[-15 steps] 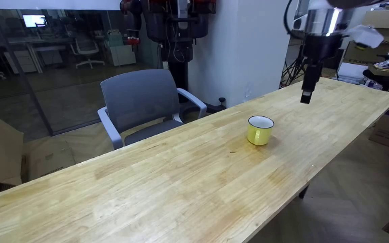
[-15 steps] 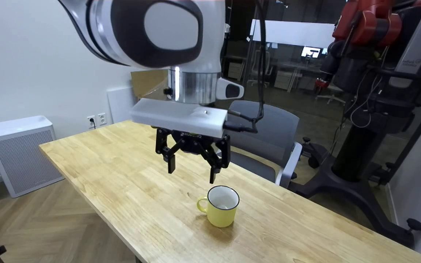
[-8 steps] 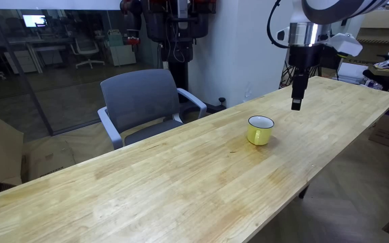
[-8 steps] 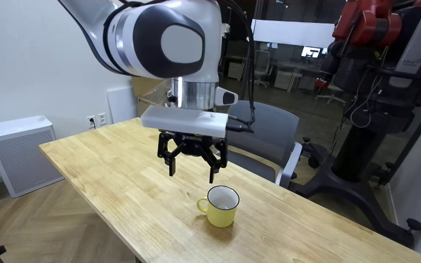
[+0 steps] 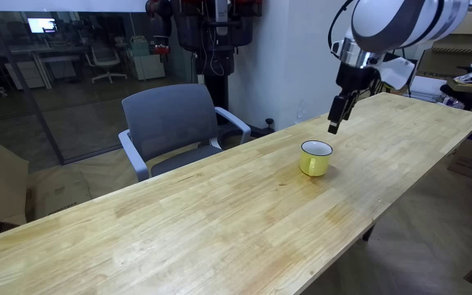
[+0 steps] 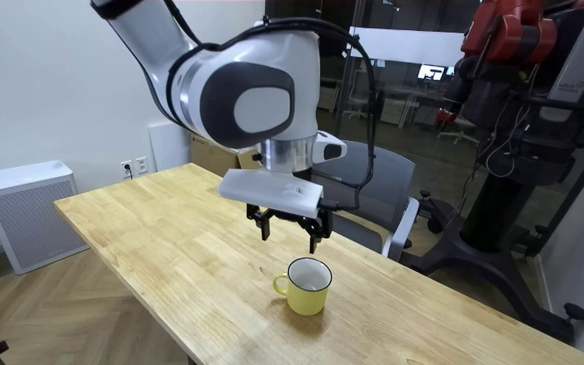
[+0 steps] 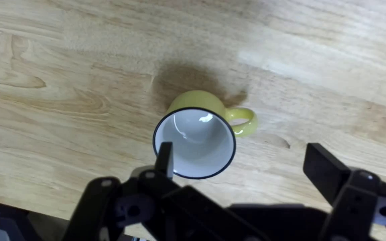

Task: Move the yellow mug to the left

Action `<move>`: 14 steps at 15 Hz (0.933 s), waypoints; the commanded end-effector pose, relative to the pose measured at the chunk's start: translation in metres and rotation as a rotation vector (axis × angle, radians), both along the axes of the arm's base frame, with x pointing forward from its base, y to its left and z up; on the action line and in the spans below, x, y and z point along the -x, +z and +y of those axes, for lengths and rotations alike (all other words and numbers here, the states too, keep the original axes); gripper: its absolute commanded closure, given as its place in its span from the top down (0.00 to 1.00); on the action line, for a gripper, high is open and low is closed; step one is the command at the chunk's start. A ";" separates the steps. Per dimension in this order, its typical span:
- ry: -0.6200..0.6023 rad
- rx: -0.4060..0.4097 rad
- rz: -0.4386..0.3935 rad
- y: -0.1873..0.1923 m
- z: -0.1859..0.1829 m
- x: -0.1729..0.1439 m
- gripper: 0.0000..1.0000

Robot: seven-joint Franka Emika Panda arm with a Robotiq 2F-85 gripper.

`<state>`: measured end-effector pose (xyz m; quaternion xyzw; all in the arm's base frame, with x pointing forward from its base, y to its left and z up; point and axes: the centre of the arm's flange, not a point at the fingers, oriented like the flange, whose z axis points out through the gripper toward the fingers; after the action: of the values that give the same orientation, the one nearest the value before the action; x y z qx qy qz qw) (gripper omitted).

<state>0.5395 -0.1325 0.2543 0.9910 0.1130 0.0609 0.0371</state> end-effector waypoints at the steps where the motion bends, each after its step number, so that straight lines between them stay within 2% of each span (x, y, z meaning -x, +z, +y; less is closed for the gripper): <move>1: -0.066 0.032 -0.052 -0.029 -0.015 -0.044 1.00; 3: -0.080 0.033 -0.036 -0.046 -0.022 -0.060 1.00; 6: -0.094 -0.007 0.021 -0.067 -0.019 -0.078 1.00; 14: -0.143 -0.082 0.159 -0.094 -0.004 -0.110 1.00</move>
<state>0.6231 -0.1344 0.1669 0.9979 0.0643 -0.0021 0.0060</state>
